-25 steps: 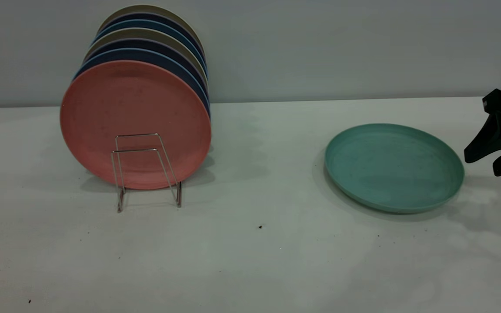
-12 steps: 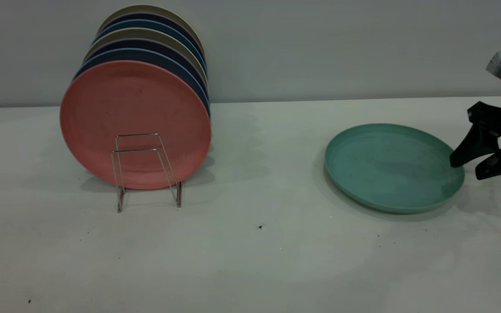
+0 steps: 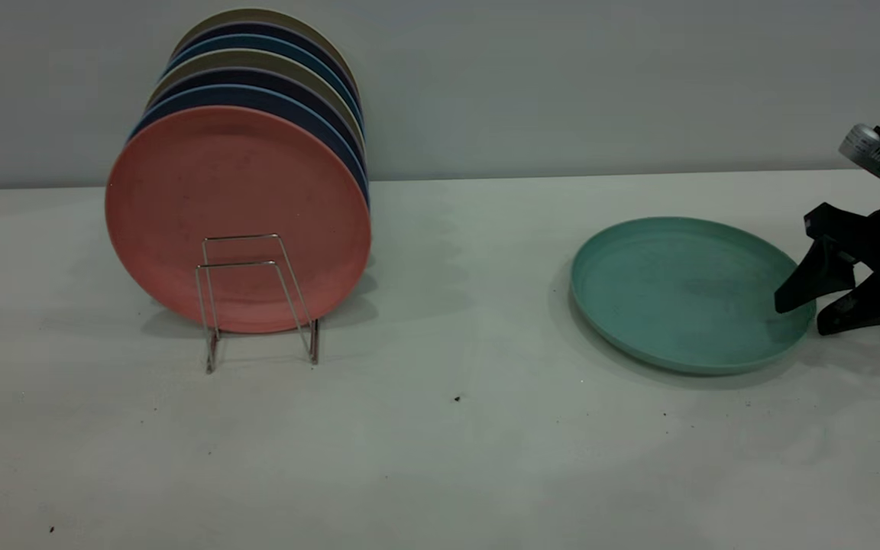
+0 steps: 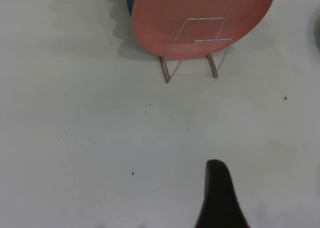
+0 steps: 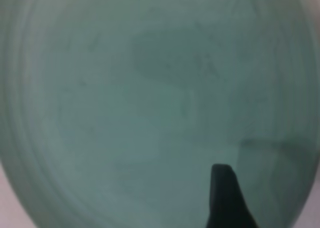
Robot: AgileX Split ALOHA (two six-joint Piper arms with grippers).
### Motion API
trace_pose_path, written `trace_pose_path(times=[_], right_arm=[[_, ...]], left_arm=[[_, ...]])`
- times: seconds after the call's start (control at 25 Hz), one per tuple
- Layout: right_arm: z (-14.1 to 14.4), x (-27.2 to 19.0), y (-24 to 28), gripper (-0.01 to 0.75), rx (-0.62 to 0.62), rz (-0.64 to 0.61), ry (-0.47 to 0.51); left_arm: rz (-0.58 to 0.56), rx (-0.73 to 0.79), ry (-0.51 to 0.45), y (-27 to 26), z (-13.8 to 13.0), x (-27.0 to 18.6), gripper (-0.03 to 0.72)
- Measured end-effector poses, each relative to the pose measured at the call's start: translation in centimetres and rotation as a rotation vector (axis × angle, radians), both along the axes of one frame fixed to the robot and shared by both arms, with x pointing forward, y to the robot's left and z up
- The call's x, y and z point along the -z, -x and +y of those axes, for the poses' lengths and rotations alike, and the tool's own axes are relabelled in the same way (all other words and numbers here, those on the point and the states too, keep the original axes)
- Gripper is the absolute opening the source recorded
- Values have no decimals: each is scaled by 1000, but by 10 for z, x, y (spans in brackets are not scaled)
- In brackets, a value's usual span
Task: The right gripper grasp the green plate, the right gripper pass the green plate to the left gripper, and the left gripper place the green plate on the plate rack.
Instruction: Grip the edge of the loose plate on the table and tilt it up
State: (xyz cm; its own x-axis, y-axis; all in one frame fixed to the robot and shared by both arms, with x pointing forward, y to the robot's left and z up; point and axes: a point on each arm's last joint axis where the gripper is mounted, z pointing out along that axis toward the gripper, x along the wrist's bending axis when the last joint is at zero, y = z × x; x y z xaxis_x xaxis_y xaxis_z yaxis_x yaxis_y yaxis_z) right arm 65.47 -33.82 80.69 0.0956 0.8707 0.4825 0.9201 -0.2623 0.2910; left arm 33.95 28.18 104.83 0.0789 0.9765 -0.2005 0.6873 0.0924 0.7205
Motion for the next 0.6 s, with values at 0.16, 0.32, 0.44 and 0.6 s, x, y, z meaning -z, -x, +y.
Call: trace_pose_path(times=[0.16,0.32,0.44,0.6], right_arm=[[1,1,-3,428,35,-10,-29],[1,8,-3,327,61,4,-50],[2,16,-1,238,69,21,-57],[2,18,-1,137,57,17,-52]], left_arm=[[0,0,0,0,0,0,522],[-1,0,0,0,0,0,522],[-1,0,0,0,0,0,522],[-1,0,0,0,0,0,522]])
